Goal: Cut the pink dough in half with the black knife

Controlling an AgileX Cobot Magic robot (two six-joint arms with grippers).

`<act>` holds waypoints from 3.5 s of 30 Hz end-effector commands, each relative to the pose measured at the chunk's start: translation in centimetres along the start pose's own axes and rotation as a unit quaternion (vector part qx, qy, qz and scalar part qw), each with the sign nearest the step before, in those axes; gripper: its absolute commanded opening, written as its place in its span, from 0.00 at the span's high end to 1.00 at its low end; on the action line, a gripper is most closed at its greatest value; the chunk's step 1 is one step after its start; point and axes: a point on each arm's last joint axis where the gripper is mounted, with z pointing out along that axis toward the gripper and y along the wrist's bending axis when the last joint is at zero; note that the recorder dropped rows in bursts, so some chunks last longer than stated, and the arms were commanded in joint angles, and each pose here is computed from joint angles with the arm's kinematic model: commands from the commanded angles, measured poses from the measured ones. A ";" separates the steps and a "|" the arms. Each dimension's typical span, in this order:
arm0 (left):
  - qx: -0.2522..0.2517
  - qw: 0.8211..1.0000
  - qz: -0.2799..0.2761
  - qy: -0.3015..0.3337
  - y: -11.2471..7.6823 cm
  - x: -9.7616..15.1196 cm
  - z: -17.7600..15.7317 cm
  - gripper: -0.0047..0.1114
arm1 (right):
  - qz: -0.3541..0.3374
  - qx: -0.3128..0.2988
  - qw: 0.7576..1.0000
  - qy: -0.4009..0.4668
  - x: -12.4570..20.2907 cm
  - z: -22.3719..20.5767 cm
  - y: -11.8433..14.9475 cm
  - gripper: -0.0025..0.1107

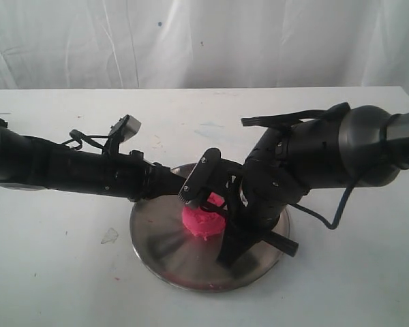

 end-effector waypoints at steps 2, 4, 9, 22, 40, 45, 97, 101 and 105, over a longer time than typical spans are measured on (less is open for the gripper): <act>-0.034 0.999 -0.005 0.009 1.2 0.8 0.8 0.96 | 0.000 0.002 1.000 -0.003 -0.3 -0.3 0.0 0.98; -0.038 0.999 -0.008 0.019 2.0 1.5 1.3 0.96 | 0.000 0.002 1.000 -0.003 -0.3 -0.3 0.0 0.98; -0.046 0.998 -0.015 0.029 3.2 2.0 2.1 0.96 | 0.003 0.000 1.000 -0.010 -0.4 -0.3 0.0 0.98; -0.054 0.998 -0.009 0.036 3.9 2.4 2.5 0.96 | 0.014 -0.023 0.999 0.038 0.4 1.8 0.8 0.98; -0.051 0.998 0.000 0.035 3.9 2.4 2.5 0.96 | 0.018 -0.025 0.997 0.070 0.6 2.1 0.9 0.98; -0.053 0.998 0.001 0.036 3.9 2.4 2.5 0.96 | 0.016 -0.024 0.997 0.075 0.7 2.1 0.8 0.98; -0.098 0.992 0.073 -0.009 0.8 -2.6 -0.2 0.96 | 0.032 0.039 0.995 0.089 -0.2 1.1 -0.9 0.98; -0.085 0.994 0.074 -0.005 0.1 -2.7 -0.5 0.96 | 0.038 0.033 0.995 0.086 -0.4 1.1 -0.8 0.98; -0.081 0.992 0.094 0.003 -1.3 -3.3 -1.4 0.96 | 0.036 0.007 0.996 0.086 -0.4 1.1 -0.4 0.98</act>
